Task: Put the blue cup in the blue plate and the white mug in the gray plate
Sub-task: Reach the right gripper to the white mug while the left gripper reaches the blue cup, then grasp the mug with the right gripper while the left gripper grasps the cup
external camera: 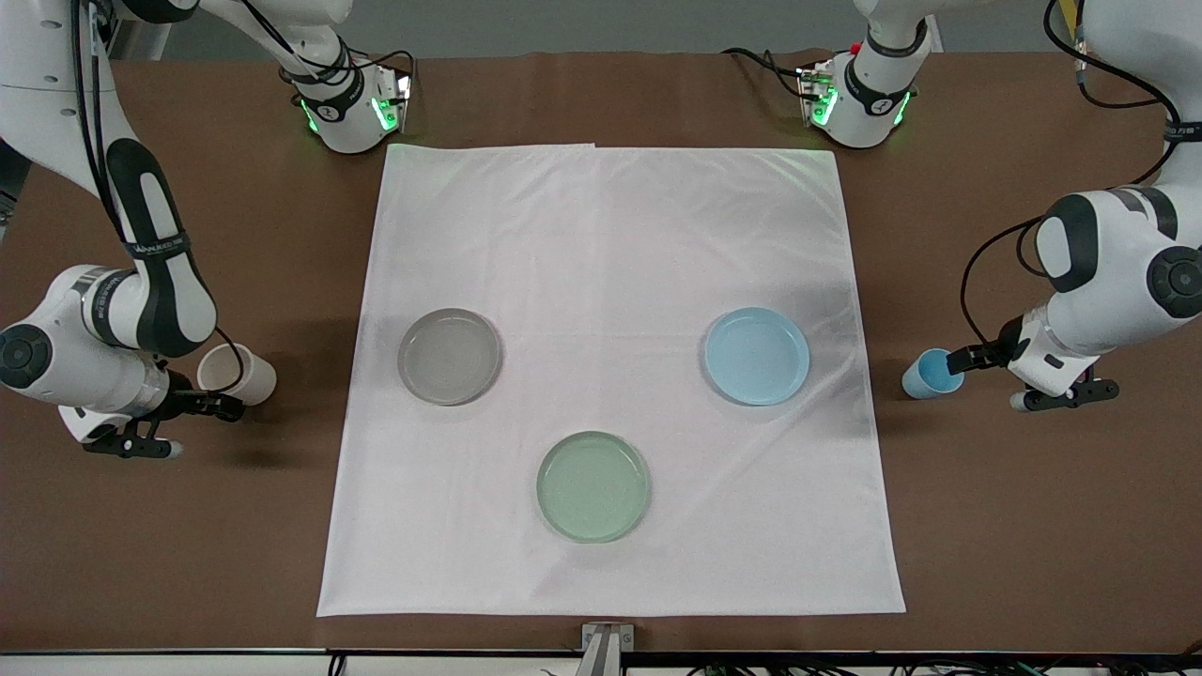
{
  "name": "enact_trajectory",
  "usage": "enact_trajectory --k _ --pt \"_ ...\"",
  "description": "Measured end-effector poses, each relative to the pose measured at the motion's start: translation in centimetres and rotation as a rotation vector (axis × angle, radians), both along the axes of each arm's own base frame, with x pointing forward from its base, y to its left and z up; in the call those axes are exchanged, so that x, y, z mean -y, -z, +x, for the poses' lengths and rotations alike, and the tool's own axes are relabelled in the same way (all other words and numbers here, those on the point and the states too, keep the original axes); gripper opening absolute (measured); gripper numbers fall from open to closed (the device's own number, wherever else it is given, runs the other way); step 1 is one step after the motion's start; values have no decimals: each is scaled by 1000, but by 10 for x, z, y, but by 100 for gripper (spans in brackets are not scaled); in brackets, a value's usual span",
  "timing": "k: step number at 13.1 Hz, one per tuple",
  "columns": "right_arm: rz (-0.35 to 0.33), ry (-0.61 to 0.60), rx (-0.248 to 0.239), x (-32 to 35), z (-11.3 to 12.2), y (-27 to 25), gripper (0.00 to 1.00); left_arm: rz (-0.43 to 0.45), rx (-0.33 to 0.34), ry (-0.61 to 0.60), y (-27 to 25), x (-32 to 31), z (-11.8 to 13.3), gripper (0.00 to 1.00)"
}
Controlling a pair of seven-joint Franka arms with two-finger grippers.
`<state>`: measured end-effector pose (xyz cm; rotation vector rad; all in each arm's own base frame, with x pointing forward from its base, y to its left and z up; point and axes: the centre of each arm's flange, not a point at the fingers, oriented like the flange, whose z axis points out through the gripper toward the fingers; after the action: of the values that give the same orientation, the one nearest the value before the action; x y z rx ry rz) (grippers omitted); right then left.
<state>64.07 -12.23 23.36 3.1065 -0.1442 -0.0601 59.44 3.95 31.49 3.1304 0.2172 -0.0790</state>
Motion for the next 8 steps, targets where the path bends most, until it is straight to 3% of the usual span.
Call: enact_trajectory --k 8 --pt "0 3 3 1 0 14 44 -2 -21 2 15 2 -4 82"
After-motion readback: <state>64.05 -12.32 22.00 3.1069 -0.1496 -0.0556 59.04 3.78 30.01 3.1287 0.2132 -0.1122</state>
